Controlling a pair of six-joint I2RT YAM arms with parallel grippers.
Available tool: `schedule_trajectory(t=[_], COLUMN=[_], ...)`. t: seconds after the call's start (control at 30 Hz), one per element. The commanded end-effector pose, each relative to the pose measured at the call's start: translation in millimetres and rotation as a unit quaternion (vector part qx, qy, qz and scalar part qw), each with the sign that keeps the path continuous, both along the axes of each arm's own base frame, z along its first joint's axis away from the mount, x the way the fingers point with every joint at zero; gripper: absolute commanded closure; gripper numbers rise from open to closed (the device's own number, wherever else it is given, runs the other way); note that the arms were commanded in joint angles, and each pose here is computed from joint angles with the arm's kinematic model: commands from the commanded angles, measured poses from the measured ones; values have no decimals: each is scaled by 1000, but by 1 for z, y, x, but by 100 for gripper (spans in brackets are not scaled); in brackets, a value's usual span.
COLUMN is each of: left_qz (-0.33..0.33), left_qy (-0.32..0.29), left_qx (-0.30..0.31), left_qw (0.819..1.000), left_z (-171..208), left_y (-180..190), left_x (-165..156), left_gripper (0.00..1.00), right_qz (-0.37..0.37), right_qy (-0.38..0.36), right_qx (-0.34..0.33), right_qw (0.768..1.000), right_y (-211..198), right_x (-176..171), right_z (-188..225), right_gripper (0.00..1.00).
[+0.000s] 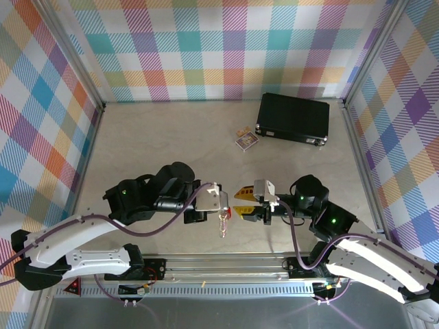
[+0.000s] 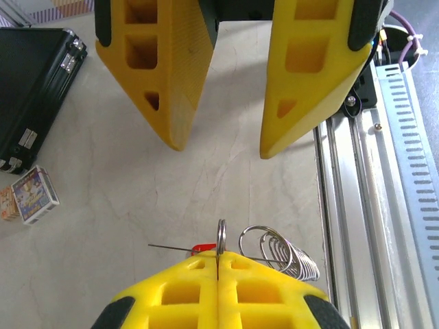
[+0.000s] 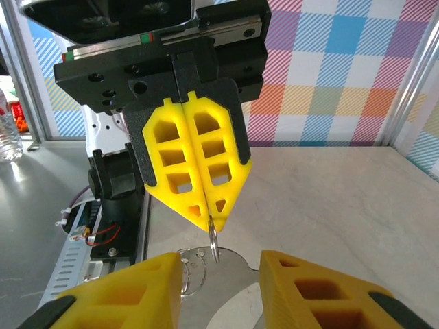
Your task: Put the keys on the keyring
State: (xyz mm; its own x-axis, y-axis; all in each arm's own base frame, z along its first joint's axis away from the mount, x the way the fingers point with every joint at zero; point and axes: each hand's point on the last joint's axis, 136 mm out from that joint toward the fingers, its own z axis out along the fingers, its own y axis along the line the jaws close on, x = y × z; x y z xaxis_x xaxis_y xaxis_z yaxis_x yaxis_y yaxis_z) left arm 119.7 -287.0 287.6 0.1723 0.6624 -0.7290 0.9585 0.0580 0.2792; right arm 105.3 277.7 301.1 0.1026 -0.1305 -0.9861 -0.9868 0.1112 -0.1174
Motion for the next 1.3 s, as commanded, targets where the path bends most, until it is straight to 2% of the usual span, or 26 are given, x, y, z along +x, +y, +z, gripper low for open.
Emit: schedule_trajectory(t=[0.0,0.17,0.73,0.93,1.17,1.27], left_qz=[-8,-18,-37,-39,-38,-36], left_qy=[-29,-29,-18,-17,-14,-10], left_qx=[-12,-11,-19,-22,-23,-32], left_qw=[999,999,999,999,999,999], left_z=[18,18,16,16,14,15], left_y=[-2,-6,-16,-17,-18,-18], left_x=[-1,-4,-13,-13,-13,-14], left_gripper=[100,100,100,100,100,100], right_qz=[24,32,41,43,41,32], right_qy=[-21,-16,-13,-14,-16,-18], right_qx=[2,-7,-21,-23,-25,-16], right_qw=[999,999,999,999,999,999], right_y=[0,3,17,21,23,22], right_x=[-9,-10,-7,-7,-5,-4], right_z=[0,-5,-12,-13,-14,-12], right_gripper=[64,62,71,80,99,100])
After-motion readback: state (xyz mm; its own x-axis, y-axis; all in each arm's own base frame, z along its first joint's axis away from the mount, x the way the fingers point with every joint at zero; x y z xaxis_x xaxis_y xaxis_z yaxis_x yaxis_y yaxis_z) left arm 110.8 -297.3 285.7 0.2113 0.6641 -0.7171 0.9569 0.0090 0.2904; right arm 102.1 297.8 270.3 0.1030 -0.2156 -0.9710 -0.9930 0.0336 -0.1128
